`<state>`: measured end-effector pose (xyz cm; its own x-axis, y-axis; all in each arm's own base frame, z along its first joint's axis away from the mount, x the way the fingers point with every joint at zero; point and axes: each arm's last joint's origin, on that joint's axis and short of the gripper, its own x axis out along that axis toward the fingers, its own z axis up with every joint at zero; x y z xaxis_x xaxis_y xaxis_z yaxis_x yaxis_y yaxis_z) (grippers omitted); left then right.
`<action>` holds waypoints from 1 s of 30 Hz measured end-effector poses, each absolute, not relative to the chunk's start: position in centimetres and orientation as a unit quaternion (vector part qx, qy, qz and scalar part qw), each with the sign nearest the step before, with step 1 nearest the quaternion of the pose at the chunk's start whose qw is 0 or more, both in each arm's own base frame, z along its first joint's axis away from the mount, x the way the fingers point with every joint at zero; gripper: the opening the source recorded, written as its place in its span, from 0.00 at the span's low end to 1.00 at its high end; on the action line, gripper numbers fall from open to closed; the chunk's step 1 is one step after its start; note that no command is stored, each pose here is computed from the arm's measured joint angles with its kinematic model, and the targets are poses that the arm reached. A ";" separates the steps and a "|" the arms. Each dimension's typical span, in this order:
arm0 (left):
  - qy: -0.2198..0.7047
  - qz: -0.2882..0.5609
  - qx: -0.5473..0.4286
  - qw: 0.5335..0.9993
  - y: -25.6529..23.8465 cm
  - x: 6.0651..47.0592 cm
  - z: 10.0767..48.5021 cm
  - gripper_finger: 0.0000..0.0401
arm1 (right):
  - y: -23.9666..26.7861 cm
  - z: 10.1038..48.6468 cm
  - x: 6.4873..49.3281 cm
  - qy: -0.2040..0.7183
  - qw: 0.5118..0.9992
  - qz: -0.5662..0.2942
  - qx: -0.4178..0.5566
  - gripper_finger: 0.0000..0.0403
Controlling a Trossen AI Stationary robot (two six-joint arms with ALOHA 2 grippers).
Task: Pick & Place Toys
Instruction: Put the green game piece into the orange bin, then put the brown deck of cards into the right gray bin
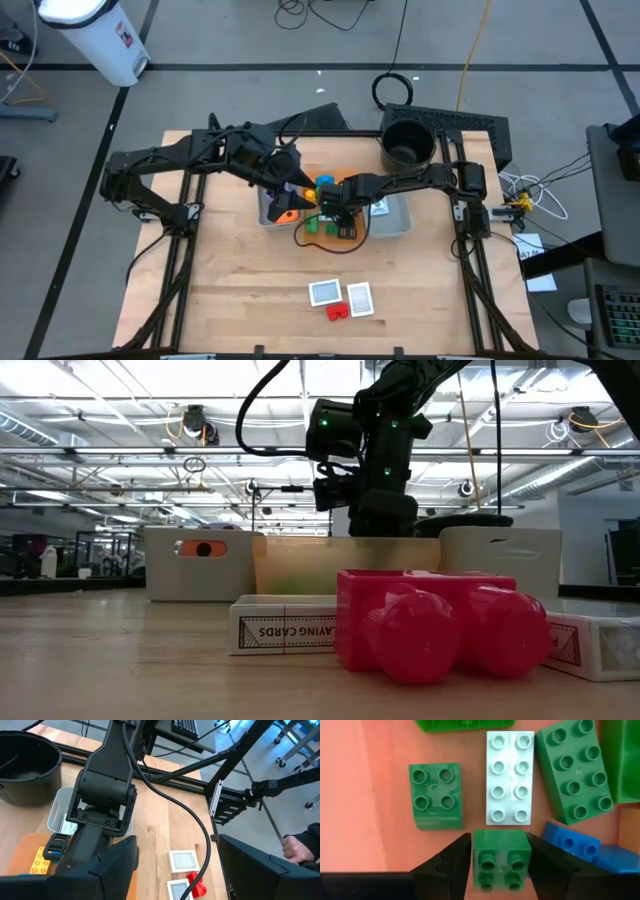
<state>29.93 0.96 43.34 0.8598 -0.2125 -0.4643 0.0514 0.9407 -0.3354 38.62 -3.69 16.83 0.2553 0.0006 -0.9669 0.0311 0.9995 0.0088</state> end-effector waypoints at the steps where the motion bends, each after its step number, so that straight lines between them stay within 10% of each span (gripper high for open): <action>1: 0.255 -0.069 -0.158 0.951 1.0 29.9 43.3 0.71 | -3.7 16.8 38.6 0.610 0.792 -0.010 0.013 0.44; 11: 0.261 -0.072 -0.153 0.950 0.9 29.9 43.2 0.71 | -3.9 17.6 38.3 0.605 0.796 -0.024 0.005 0.54; 30: 0.338 -0.105 -0.154 0.923 -0.8 26.4 43.3 0.71 | -4.5 30.8 34.5 0.359 0.913 -0.144 0.134 0.53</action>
<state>26.44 -0.77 43.29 0.7496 -0.2978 -0.5910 0.0900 0.9306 -0.3548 34.50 -4.47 30.82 0.7012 -0.1663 -0.6933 0.3584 0.9228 0.1412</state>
